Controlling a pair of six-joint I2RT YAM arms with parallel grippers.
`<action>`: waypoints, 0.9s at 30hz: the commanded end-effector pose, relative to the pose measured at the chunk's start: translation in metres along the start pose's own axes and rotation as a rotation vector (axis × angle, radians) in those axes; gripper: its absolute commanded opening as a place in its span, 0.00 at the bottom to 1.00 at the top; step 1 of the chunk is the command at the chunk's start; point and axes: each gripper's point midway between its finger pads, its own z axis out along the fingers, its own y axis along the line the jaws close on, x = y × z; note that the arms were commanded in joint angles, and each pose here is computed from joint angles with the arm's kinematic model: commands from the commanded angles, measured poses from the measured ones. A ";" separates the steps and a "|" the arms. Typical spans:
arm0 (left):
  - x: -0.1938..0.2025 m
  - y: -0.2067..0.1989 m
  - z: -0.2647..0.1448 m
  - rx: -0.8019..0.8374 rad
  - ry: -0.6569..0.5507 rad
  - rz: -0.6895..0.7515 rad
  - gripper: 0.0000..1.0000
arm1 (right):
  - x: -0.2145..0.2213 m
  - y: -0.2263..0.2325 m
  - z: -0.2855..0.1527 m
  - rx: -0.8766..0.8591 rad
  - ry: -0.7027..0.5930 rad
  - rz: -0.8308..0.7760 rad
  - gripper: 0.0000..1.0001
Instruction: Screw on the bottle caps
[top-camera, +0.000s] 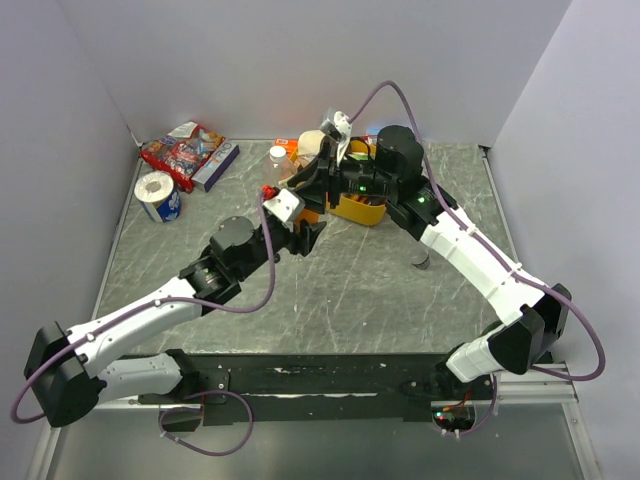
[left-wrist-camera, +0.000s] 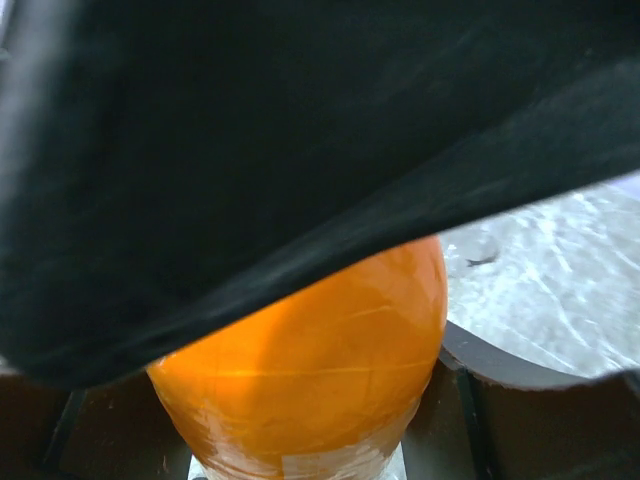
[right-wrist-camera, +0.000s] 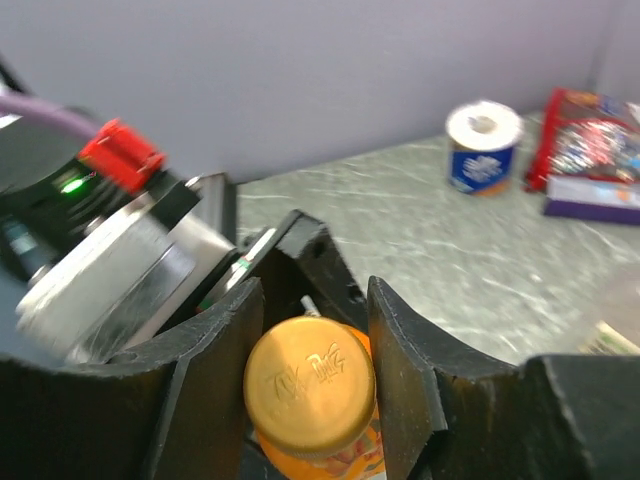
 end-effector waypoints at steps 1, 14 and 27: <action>-0.032 0.022 0.009 -0.143 -0.070 -0.006 0.01 | 0.002 0.014 0.002 0.020 0.027 0.017 0.00; 0.027 0.000 -0.032 -0.010 0.105 -0.076 0.96 | -0.005 0.002 -0.007 0.022 0.026 -0.023 0.00; 0.097 0.047 -0.117 -0.125 0.440 -0.278 0.96 | 0.048 -0.072 0.000 0.088 -0.003 -0.297 0.00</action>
